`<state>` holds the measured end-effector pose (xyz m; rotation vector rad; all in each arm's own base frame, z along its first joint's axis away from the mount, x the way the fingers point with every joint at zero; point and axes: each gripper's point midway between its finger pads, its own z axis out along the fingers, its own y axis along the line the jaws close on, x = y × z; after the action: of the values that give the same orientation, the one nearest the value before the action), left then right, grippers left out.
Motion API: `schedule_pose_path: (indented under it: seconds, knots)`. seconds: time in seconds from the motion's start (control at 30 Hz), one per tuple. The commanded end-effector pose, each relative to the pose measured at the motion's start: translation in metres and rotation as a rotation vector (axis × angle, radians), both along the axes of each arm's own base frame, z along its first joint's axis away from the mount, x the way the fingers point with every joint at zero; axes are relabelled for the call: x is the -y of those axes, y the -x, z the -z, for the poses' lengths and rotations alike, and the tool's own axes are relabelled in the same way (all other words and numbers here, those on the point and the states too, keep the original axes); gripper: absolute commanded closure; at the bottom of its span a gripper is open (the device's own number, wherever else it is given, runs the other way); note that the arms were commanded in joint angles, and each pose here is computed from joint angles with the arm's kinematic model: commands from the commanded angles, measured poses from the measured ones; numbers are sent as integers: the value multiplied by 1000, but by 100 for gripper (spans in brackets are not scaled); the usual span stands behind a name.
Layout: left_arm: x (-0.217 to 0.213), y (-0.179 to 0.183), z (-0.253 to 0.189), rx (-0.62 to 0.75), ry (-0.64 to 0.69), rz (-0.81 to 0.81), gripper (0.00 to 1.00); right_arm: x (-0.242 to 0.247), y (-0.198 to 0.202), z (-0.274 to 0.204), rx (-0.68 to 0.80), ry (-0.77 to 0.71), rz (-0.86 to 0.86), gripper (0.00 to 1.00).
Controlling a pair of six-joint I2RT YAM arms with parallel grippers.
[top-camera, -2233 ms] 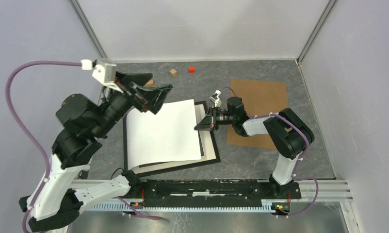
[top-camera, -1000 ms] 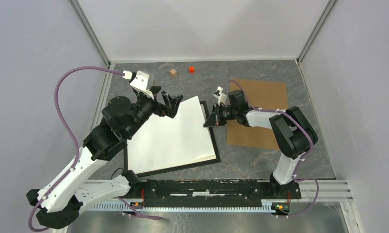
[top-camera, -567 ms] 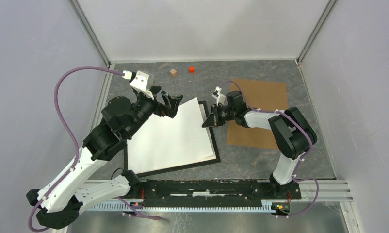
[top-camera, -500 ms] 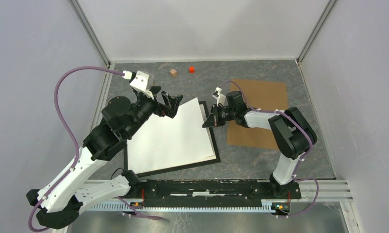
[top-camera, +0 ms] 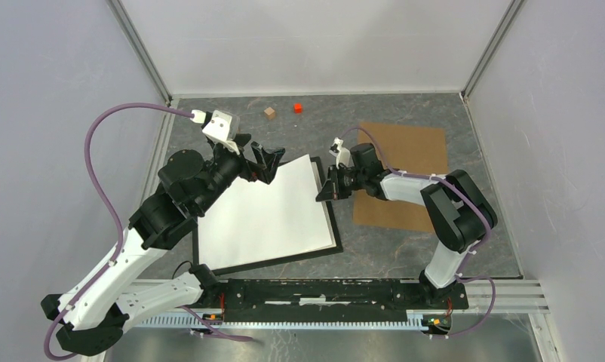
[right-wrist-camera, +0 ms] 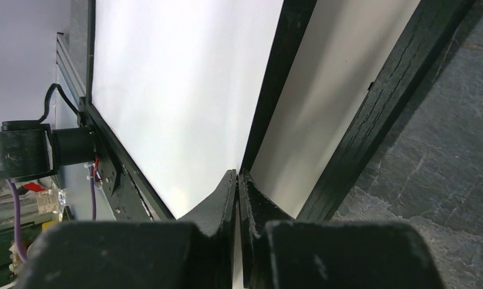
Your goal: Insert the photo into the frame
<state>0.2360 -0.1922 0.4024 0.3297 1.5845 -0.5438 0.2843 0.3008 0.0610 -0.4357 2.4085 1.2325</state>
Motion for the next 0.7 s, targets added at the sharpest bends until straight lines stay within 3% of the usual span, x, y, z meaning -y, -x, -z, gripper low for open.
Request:
schedule_pose_path:
  seconds: [0.0,0.13,0.33,0.5,0.67]
  knots:
    - [-1,2,-14,60,15,11,0,2,3,1,28,21,-4,92]
    - [-2,1,-13,60,13,9,0,1,0,2,33,37,-3,90]
    - [-1,1,-12,58,9,8,0,7,-11,-2,83,112,7,76]
    - [-1,0,-10,58,4,7,0,26,-29,-9,167,258,39,61]
    - [1,-3,-5,52,-8,3,0,42,-37,-17,271,347,92,55]
